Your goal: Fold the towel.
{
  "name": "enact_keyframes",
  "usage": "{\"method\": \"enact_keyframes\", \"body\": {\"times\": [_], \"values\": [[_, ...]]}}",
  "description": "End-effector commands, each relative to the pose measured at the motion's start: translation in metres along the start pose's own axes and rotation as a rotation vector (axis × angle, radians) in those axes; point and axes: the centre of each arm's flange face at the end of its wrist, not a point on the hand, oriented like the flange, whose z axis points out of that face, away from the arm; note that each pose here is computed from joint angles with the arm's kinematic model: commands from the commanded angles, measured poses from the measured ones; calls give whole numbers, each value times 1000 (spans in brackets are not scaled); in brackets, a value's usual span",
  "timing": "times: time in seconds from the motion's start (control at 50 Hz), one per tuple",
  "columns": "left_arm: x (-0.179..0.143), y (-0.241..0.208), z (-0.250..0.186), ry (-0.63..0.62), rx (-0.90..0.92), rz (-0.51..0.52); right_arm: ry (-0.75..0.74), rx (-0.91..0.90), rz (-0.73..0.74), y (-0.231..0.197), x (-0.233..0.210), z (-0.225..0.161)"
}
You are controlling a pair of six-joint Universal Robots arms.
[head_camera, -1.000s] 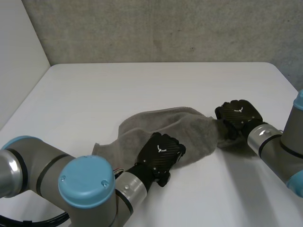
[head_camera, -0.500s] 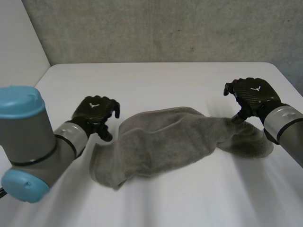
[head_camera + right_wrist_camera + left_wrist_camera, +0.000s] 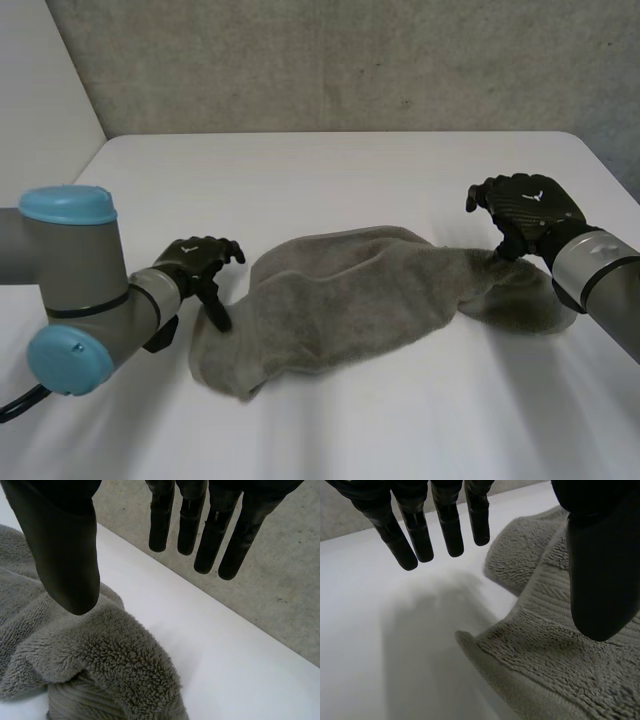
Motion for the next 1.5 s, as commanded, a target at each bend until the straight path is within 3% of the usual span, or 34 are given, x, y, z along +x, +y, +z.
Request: {"method": "enact_keyframes", "body": {"times": [0.02,0.28,0.62,0.76,0.9,0.98,1.1,1.22,1.5], "values": [[15,-1,6,40,15,20,-2,-2,0,1,-1,0],[43,5,7,106,13,55,1,-3,-6,1,1,1],[46,-6,3,106,45,63,2,-3,-18,2,2,3],[53,-34,-25,122,126,80,-4,-2,4,-6,5,3],[66,-45,-61,153,173,118,-178,-95,76,-37,3,-10],[67,-46,-90,153,200,189,-203,-128,118,-41,15,-8],[73,-29,-120,167,192,292,-218,-139,164,-37,26,21],[80,-16,-142,192,193,328,-245,-189,186,-13,29,50],[80,-7,-168,195,259,336,-408,-239,51,19,-36,69]]}}
